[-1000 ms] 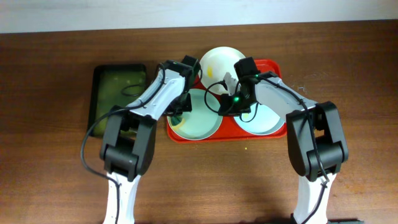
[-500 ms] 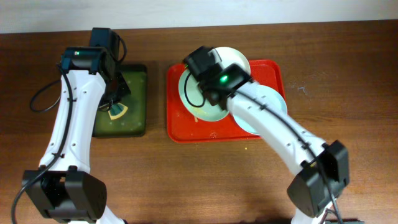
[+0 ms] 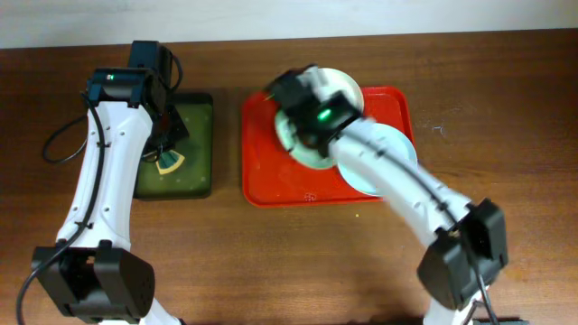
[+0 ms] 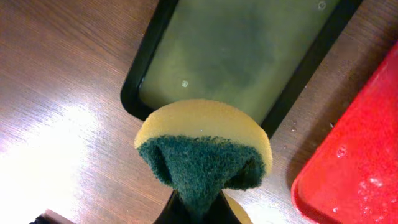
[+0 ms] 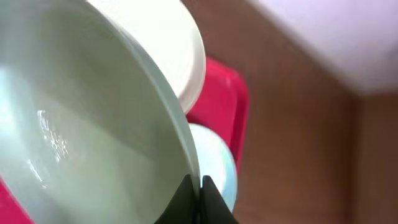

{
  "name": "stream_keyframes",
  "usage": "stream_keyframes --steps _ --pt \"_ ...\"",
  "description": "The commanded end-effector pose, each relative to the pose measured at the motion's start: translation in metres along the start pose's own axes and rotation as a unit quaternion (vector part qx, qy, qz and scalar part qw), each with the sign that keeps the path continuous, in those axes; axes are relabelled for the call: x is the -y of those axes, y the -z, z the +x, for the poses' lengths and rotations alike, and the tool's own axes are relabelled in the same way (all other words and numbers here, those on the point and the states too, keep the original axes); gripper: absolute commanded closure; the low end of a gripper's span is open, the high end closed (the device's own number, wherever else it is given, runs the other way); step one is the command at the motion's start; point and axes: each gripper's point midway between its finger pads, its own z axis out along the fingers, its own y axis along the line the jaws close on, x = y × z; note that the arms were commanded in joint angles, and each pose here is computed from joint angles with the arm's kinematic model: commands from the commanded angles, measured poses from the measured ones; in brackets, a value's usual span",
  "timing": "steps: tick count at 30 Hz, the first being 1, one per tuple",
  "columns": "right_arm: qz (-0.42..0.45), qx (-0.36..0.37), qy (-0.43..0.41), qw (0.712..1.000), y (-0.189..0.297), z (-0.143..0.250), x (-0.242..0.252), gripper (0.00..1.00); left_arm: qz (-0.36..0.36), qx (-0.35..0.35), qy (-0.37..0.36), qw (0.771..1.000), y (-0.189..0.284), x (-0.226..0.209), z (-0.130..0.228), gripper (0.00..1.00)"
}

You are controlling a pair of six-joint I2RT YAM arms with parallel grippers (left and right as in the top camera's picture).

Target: Clean dirty plates on tray and stack at the side

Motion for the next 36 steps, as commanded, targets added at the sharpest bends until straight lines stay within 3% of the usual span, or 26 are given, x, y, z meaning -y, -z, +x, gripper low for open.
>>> stream_keyframes --steps 1,4,10,15,16,18,19,20,23,27,31,34,36 --pt "-0.182 -0.037 -0.152 0.971 -0.014 0.006 0.012 0.96 -0.002 0.001 -0.003 1.000 0.001 -0.004 0.000 1.00" --pt "-0.289 -0.089 -0.284 0.910 -0.056 0.036 0.074 0.96 -0.002 0.001 -0.003 1.000 0.001 -0.004 0.001 1.00" --pt "-0.187 -0.155 -0.501 0.831 -0.163 0.179 0.233 0.96 -0.007 0.003 -0.003 1.000 0.001 -0.005 0.000 1.00" --pt "-0.163 -0.161 -0.539 0.811 -0.214 0.223 0.254 0.95 -0.005 0.007 -0.002 1.000 0.001 -0.004 -0.002 1.00" --pt "-0.166 -0.164 -0.536 0.811 -0.221 0.223 0.248 0.91 -0.004 0.009 -0.002 1.000 0.001 -0.004 -0.003 1.00" --pt "-0.169 -0.159 -0.529 0.816 -0.226 0.216 0.244 0.59 -0.002 0.011 -0.001 1.000 0.001 -0.003 -0.004 1.00" --pt "-0.167 -0.145 -0.529 0.820 -0.219 0.206 0.254 0.37 -0.003 0.011 -0.001 1.000 0.001 -0.004 -0.004 1.00" --pt "-0.163 -0.133 -0.529 0.822 -0.203 0.193 0.270 0.29 -0.003 0.010 -0.002 1.000 0.001 -0.004 -0.004 1.00" --pt "-0.173 -0.078 -0.515 0.836 -0.163 0.146 0.297 0.28 -0.002 0.011 -0.001 1.000 0.001 -0.003 -0.004 1.00" --pt "-0.240 -0.040 -0.457 0.855 -0.150 0.077 0.246 0.28 -0.003 0.009 -0.002 1.000 0.000 -0.003 -0.003 1.00" --pt "-0.303 -0.025 -0.320 0.897 -0.164 0.011 0.118 0.28 0.000 0.007 -0.002 1.000 -0.007 -0.001 -0.002 1.00" --pt "-0.244 -0.038 -0.221 0.944 -0.191 0.001 0.050 0.29 -0.001 0.005 -0.002 1.000 -0.007 -0.002 -0.001 1.00" --pt "-0.210 -0.042 -0.189 0.958 -0.205 -0.001 0.021 0.32 -0.001 0.005 -0.002 1.000 -0.007 -0.001 -0.001 1.00"
